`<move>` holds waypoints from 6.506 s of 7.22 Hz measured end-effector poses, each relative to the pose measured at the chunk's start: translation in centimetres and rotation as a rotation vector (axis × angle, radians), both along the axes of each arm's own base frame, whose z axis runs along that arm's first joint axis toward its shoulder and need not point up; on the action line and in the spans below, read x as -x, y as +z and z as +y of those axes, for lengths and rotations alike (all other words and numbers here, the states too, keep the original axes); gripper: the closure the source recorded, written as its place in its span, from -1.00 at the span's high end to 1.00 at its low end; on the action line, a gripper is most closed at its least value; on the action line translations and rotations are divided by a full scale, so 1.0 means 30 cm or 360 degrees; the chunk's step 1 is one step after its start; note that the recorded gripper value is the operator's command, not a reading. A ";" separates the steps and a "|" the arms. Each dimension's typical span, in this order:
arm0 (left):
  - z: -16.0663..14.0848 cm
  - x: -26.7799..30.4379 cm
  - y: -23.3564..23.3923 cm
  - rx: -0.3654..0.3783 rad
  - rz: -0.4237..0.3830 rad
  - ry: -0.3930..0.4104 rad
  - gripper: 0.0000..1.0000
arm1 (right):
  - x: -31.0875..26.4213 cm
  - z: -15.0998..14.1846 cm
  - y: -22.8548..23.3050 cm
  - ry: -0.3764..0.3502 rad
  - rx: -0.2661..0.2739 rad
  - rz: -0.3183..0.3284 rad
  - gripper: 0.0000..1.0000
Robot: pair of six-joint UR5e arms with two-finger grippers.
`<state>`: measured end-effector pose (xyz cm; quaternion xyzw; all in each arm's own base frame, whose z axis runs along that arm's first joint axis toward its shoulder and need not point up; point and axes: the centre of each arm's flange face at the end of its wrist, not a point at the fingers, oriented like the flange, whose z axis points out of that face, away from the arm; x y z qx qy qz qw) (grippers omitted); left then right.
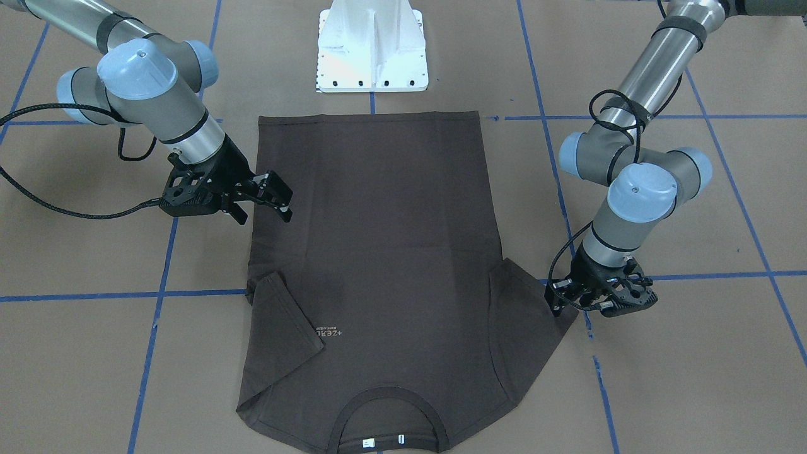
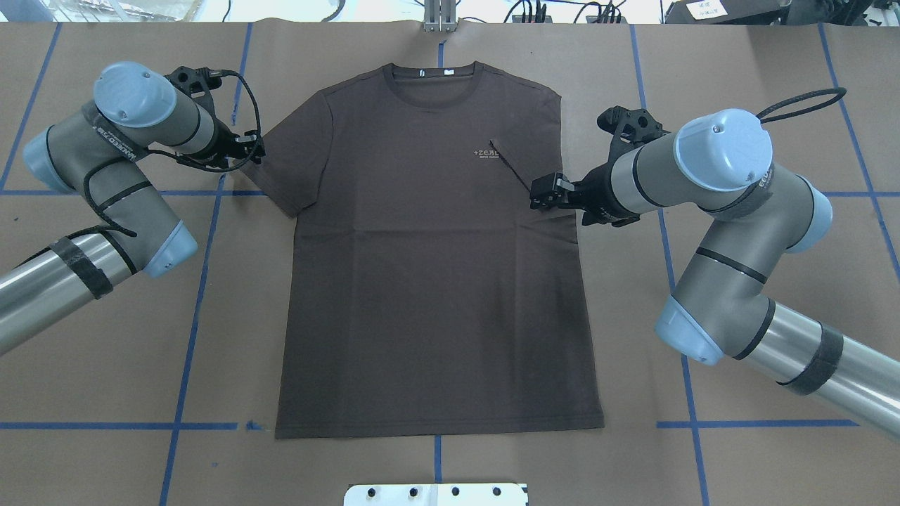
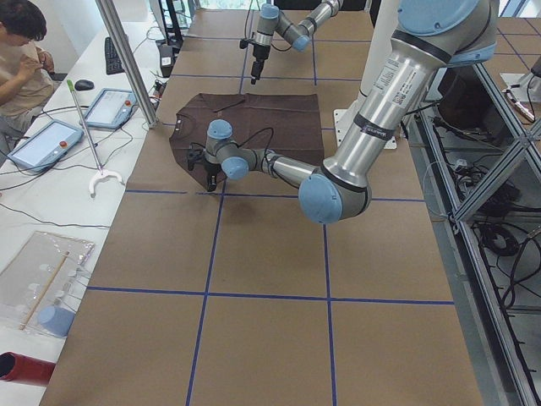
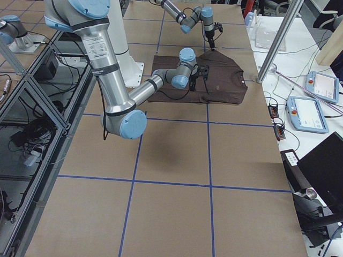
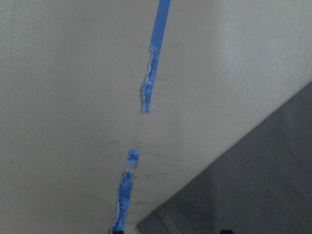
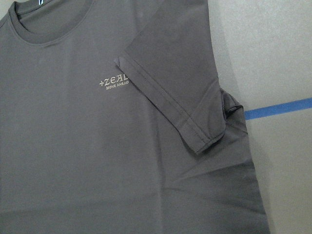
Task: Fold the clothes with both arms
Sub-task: 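Move the left gripper to the sleeve nearest it and grasp it, then fold that sleeve inward over the chest with the left gripper, then move both grippers down to the hem corners nearest the robot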
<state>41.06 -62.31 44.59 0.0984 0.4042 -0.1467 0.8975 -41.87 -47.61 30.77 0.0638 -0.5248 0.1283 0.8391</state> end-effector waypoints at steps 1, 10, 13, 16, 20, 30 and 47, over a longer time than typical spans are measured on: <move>-0.001 -0.003 0.011 0.0001 -0.0001 0.0000 0.09 | 0.000 0.001 -0.002 0.0000 -0.0001 -0.0002 1.00; -0.011 -0.022 -0.207 -0.0061 0.0156 -0.0028 -1.00 | -0.010 0.001 -0.016 0.0021 -0.0018 -0.0007 1.00; 0.003 -0.163 -0.349 0.0025 0.0262 -0.0066 -1.00 | -0.006 0.000 -0.002 0.0020 -0.0010 0.0003 1.00; 0.012 -0.347 -0.444 0.0122 0.0303 -0.0093 -0.53 | 0.002 0.001 0.007 0.0015 -0.0005 0.0011 1.00; 0.004 -0.387 -0.498 0.0154 0.0331 -0.0117 0.80 | 0.022 0.013 0.013 0.0007 -0.0006 0.0018 1.00; 0.700 -0.184 -0.669 0.0182 0.0670 0.0118 0.78 | 0.146 0.675 0.111 -0.0022 0.0307 0.0088 0.89; 0.802 -0.115 -0.599 0.0298 0.0590 0.0099 0.72 | 0.153 0.923 0.153 0.0125 0.0387 0.0379 -1.00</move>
